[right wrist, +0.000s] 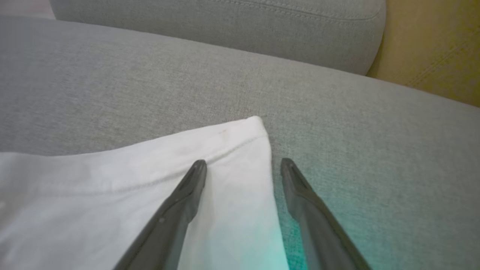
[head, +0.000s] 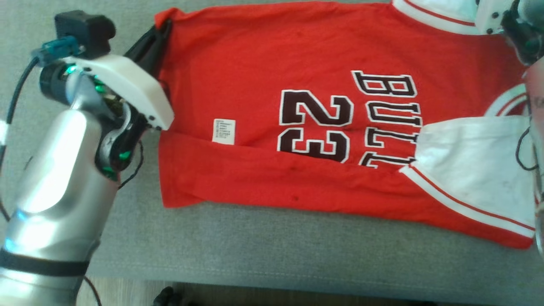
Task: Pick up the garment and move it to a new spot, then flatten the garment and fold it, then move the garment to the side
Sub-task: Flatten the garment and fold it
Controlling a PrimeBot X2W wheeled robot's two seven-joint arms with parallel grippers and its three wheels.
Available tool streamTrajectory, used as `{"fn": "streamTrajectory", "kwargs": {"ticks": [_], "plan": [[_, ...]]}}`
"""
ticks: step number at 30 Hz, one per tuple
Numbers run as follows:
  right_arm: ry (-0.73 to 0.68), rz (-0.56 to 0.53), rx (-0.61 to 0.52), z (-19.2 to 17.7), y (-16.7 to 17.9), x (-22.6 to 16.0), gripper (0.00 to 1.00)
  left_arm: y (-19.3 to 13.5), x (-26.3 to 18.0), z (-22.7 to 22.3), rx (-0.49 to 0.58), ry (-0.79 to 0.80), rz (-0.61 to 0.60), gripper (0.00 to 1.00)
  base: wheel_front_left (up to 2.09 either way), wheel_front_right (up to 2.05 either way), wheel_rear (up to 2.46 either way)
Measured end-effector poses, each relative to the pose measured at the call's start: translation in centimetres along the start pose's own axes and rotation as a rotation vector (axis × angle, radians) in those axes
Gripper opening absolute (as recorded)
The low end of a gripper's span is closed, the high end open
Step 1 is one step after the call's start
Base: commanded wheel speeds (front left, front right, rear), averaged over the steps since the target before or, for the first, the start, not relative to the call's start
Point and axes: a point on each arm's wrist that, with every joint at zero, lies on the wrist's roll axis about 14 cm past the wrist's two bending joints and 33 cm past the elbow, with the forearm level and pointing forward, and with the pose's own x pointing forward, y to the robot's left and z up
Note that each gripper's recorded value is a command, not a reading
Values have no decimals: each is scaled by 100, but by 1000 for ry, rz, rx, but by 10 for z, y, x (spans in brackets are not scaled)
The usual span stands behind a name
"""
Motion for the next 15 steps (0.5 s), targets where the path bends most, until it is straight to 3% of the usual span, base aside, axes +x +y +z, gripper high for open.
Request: {"fn": "streamTrajectory", "kwargs": {"ticks": [7,9,10,13,15], "plan": [[32,-16,16,4,-4,11,100,2,3,3,-4,-19,-2,0,0,0,0],[48,-20,12,4,-5,12,65,1,5,2,-4,-18,-2,0,0,0,0],[62,-21,8,2,-5,12,58,2,5,3,-3,-20,-1,0,0,0,0],[111,-13,-21,0,1,11,55,0,5,3,0,-20,-9,0,0,0,0],[120,-14,-34,0,1,10,47,0,5,0,2,-11,-10,0,0,0,0]]}}
